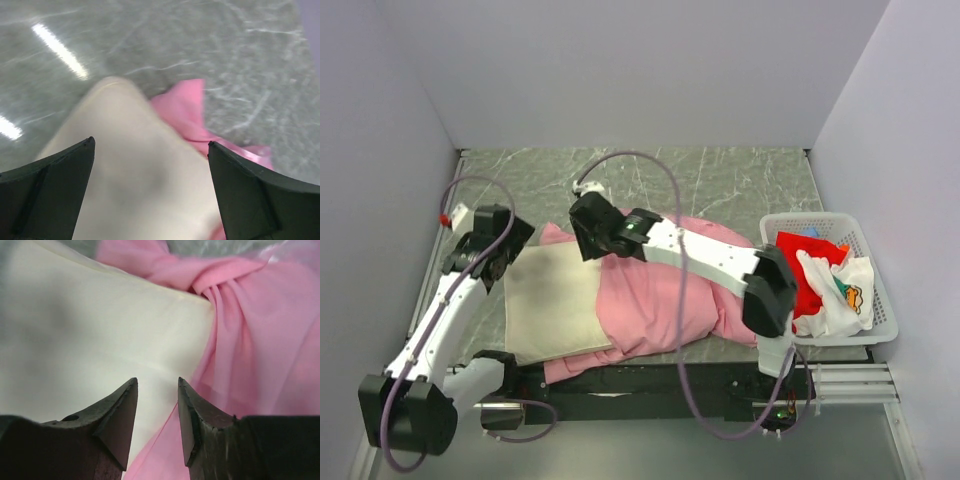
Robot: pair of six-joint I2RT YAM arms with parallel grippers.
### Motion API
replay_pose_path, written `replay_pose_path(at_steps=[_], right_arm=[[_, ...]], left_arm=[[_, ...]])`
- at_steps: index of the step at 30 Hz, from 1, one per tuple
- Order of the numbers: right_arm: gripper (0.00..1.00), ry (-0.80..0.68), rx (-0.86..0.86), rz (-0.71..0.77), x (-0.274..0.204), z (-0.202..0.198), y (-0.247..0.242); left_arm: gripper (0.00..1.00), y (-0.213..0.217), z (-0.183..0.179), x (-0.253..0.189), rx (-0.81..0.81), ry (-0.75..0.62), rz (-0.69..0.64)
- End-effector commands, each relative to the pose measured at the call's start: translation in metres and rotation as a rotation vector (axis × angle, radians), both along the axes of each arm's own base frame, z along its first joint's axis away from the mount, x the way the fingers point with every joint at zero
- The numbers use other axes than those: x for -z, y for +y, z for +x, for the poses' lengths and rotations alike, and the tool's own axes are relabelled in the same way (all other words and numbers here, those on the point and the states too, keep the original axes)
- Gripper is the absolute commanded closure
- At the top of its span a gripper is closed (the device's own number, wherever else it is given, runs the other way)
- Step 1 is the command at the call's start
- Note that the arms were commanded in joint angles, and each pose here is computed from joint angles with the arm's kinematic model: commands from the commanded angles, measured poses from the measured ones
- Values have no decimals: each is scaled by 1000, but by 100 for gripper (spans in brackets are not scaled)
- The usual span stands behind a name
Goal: Put the pillow into the pillowcase
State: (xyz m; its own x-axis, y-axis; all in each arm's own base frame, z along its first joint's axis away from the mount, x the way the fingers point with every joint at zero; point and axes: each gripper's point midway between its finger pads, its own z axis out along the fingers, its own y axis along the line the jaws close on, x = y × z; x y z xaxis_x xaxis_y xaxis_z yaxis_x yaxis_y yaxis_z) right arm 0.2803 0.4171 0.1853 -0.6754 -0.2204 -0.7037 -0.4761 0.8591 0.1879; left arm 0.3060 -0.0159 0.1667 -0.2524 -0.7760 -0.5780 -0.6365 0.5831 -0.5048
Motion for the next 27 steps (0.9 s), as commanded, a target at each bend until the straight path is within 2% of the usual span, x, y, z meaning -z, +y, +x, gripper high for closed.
replay_pose_path(at_steps=[1, 9, 12, 16, 19, 20, 21, 22, 23, 24, 25, 26, 27], right_arm=[[55, 27, 68, -64, 33, 17, -6], [54, 22, 134, -176, 57, 43, -25], [54, 5, 143, -162, 55, 44, -26], [54, 32, 121, -186, 66, 46, -20], [58, 60, 88, -184, 77, 46, -8], [64, 54, 82, -173, 73, 48, -4], [69, 63, 83, -201, 79, 49, -6], [74, 60, 80, -212, 77, 51, -5], [85, 37, 80, -185, 60, 58, 3], [91, 51, 65, -201, 61, 56, 4], [96, 45, 50, -191, 54, 57, 9], [100, 9, 38, -131, 25, 62, 22], [100, 17, 13, -132, 21, 54, 30]], left_arm=[[1, 17, -32, 43, -92, 89, 3], [1, -2, -39, 83, -15, 100, -77], [1, -3, -45, 92, -14, 99, -91], [7, -8, -48, 100, 11, 88, -112], [14, -11, -48, 104, 33, 87, -115], [19, -14, -45, 102, 47, 70, -123], [38, -16, -45, 103, 61, 60, -129], [50, -22, -47, 106, 90, 60, -153], [64, -27, -47, 107, 113, 52, -167], [92, -32, -40, 102, 137, 8, -184], [99, -36, -41, 102, 154, -6, -204], [99, -45, -40, 98, 185, -25, -239], [99, -49, -35, 91, 198, -67, -259]])
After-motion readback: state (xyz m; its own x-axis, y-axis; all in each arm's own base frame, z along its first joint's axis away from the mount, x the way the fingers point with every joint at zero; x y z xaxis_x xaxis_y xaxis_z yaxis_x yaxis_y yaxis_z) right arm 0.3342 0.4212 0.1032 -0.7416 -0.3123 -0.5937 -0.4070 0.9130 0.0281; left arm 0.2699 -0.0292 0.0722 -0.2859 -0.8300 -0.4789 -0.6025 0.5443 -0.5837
